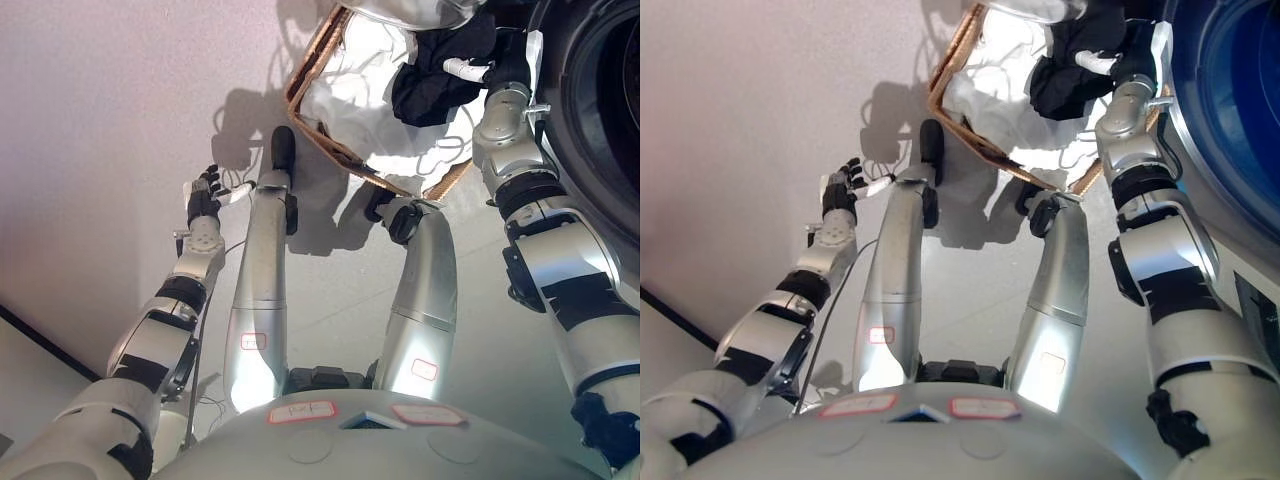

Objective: Put the clothes in the basket into the washing machine.

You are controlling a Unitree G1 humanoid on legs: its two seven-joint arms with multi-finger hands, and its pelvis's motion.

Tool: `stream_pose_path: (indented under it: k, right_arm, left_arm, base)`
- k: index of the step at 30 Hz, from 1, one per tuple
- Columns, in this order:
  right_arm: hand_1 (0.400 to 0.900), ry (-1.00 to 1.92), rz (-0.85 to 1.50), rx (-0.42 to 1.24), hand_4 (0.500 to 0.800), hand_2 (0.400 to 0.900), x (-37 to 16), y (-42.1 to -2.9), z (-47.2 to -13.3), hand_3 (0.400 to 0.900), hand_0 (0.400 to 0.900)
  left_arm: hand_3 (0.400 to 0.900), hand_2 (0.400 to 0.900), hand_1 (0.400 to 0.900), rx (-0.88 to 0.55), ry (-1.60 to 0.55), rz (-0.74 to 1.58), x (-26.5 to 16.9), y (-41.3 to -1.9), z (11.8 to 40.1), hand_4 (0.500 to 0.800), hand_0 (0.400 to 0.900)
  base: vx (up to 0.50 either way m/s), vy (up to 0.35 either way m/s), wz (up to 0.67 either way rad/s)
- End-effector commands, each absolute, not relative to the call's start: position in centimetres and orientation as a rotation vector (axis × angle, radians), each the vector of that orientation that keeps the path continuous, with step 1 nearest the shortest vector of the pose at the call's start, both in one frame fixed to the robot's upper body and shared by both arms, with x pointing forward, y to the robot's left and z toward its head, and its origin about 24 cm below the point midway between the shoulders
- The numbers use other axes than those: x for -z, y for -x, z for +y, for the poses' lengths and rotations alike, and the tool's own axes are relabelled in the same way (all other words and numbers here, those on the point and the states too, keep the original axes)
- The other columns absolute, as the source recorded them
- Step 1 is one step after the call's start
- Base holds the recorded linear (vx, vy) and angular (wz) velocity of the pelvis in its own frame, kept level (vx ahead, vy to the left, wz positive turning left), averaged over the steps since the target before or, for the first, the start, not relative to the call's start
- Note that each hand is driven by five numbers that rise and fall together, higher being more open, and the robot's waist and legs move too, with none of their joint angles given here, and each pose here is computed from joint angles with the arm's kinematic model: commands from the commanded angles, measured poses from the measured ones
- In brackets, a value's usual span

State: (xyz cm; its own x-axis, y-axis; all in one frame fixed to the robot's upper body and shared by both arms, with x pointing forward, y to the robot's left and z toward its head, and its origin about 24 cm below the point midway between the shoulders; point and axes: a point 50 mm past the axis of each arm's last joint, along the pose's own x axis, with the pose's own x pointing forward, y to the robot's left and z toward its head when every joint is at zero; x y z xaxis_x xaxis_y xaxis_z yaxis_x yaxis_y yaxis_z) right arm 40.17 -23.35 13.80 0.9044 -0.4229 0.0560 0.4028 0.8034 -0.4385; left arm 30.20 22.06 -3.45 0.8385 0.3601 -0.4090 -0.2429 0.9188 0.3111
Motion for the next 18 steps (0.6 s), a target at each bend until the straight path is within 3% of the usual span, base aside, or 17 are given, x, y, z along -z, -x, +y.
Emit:
stream_pose_path:
  k: [1,18]
  right_arm:
    - [0.4,0.356,0.006,0.516,0.5,0.4,-13.2,-39.3,-24.8,0.4,0.4]
    - [0.4,-0.34,-0.08,0.702,0.5,0.4,-11.9,-37.2,-28.1,0.4,0.4]
  left_arm:
    - [0.9,0.9,0.9,-0.369,-0.307,0.633,7.0,-26.4,23.7,0.8,0.9]
    - [0.9,0.9,0.9,-0.307,-0.298,0.707,9.2,-23.8,23.0,0.8,0.9]
  base:
    - [-0.002,-0.007,-0.12]
    - [0.041,0.029,-0.21]
